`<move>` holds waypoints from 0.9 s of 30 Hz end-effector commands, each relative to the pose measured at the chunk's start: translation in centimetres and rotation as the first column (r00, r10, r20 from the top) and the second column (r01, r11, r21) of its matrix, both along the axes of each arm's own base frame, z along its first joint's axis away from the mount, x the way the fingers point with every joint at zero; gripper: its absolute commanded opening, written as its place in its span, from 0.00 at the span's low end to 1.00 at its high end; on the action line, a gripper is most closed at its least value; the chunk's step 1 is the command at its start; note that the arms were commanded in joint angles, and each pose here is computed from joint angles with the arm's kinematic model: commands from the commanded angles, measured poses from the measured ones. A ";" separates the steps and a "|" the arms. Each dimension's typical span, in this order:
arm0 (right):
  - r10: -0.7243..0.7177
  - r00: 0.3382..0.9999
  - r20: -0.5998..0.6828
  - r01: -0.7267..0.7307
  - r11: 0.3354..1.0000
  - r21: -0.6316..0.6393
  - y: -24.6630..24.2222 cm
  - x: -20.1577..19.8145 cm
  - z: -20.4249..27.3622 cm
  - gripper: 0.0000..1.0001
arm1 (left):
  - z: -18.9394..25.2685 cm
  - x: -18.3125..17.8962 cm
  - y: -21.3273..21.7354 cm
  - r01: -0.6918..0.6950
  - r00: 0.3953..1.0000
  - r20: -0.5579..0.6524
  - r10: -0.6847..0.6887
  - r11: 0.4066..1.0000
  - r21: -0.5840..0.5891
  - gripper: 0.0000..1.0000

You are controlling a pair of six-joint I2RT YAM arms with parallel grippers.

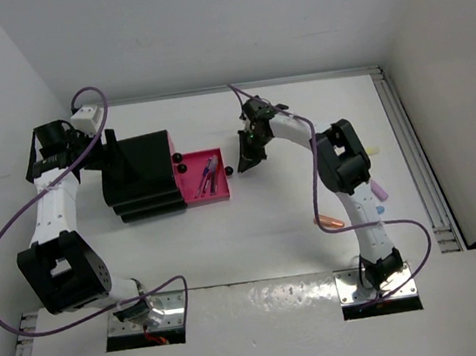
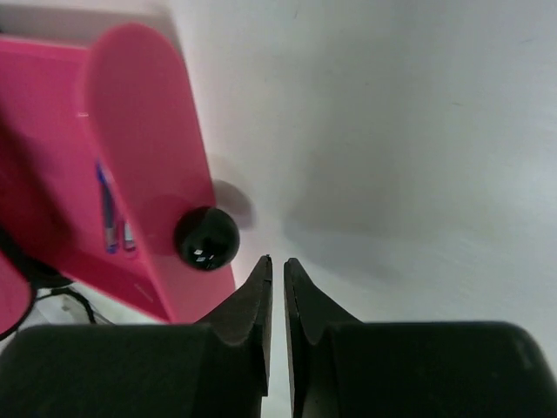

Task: Sort the stationery into containers
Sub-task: Close the drawer in the storage box.

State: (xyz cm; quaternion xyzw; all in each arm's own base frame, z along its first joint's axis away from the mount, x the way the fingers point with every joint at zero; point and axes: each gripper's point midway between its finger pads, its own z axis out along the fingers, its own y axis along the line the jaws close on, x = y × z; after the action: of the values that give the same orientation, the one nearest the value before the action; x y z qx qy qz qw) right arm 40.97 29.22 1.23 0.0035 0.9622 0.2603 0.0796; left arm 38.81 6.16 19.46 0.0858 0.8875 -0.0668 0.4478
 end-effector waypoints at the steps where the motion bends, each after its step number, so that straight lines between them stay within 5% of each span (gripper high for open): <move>1: 0.054 0.995 0.079 -0.058 0.997 0.052 2.5 1.0 2.0 0.09 | -6.2 -4.3 0.3 -0.030 0.966 -0.257 0.028 1.000 -0.006 0.78; 27: 0.116 0.993 0.007 -0.114 0.969 0.218 11.9 -3.0 2.3 0.15 | -6.6 -4.6 0.4 -0.040 0.964 -0.263 0.039 0.999 0.002 0.78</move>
State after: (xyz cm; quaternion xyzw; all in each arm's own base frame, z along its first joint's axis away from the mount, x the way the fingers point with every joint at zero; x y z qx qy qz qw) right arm 36.97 38.50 1.40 -0.0328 0.9424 0.3306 0.0383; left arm 38.79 6.19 19.41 0.0842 0.8868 -0.0668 0.4496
